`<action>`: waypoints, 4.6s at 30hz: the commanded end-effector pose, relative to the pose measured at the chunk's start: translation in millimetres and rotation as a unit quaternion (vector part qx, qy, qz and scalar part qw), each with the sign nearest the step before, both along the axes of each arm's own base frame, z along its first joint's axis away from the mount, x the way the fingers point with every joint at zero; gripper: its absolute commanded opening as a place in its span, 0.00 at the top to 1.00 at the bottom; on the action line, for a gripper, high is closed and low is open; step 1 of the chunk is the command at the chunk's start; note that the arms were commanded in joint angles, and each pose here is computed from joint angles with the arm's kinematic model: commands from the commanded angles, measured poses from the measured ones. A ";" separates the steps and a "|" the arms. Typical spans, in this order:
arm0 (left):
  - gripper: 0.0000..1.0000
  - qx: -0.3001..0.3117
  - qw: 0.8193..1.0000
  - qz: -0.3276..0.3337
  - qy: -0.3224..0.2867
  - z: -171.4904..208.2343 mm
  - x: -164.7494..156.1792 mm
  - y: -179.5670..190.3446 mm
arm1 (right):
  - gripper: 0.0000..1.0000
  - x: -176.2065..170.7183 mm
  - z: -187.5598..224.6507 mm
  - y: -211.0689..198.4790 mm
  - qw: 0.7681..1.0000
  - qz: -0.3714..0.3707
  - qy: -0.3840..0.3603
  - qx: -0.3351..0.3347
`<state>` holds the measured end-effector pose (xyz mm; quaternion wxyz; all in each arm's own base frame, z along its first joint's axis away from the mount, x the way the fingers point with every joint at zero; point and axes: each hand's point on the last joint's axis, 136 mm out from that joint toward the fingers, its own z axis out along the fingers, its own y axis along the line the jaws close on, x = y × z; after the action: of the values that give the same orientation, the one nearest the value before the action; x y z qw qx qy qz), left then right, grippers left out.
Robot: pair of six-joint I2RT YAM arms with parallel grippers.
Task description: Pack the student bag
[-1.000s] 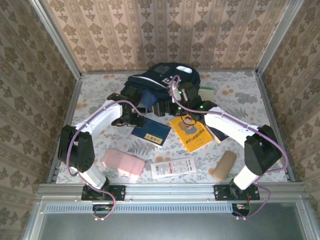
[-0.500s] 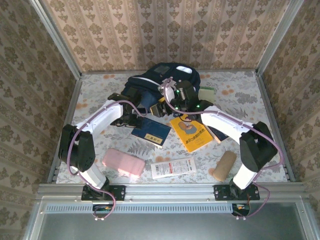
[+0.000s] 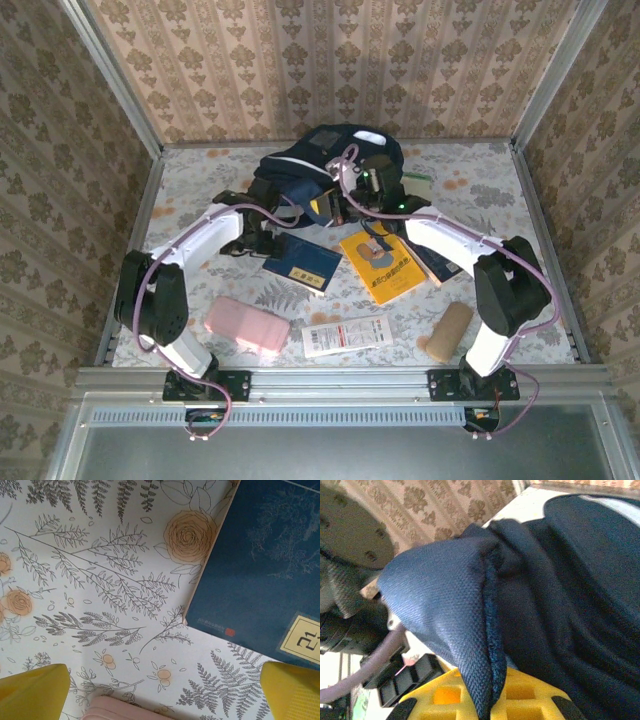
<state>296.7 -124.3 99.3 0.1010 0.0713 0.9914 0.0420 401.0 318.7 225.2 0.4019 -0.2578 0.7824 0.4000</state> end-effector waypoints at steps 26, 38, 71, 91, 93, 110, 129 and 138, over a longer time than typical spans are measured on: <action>0.07 -0.442 0.876 0.181 -0.067 116.5 50.4 -33.4 | 1.00 -26.1 -46.8 -34.8 0.993 -0.036 -0.104 -0.040; 0.05 -0.397 0.885 0.238 -0.043 87.5 70.7 -23.0 | 0.31 -75.8 -31.5 -31.3 0.993 -0.002 -0.115 0.008; 0.15 -0.236 0.909 0.332 0.088 40.6 33.5 -101.7 | 0.60 -22.5 -41.9 -231.8 0.869 -0.493 0.026 -0.031; 0.52 -0.169 0.913 0.364 0.067 -7.1 83.5 -93.1 | 0.64 -16.2 -41.6 -202.7 0.898 -0.439 0.044 -0.005; 0.63 -0.161 0.916 0.362 0.063 -9.7 87.9 -92.3 | 0.65 -14.9 -40.0 -198.5 0.901 -0.432 0.044 -0.008; 1.00 -0.224 0.940 0.244 -0.078 133.5 134.8 -79.1 | 0.53 -4.9 0.2 -183.8 0.927 -0.358 -0.053 -0.103; 1.00 -0.268 0.948 0.127 -0.116 178.9 122.3 -50.2 | 0.55 34.0 -22.6 -142.1 0.927 -0.304 0.195 -0.098; 1.00 -0.239 0.956 0.120 -0.117 161.5 117.6 -35.5 | 0.47 40.4 -79.0 -146.1 0.795 -0.458 0.396 0.044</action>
<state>409.7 -163.4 233.8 0.1715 -0.1106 0.9645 -0.1675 450.2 169.8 168.5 0.2759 0.2052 0.9049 0.2510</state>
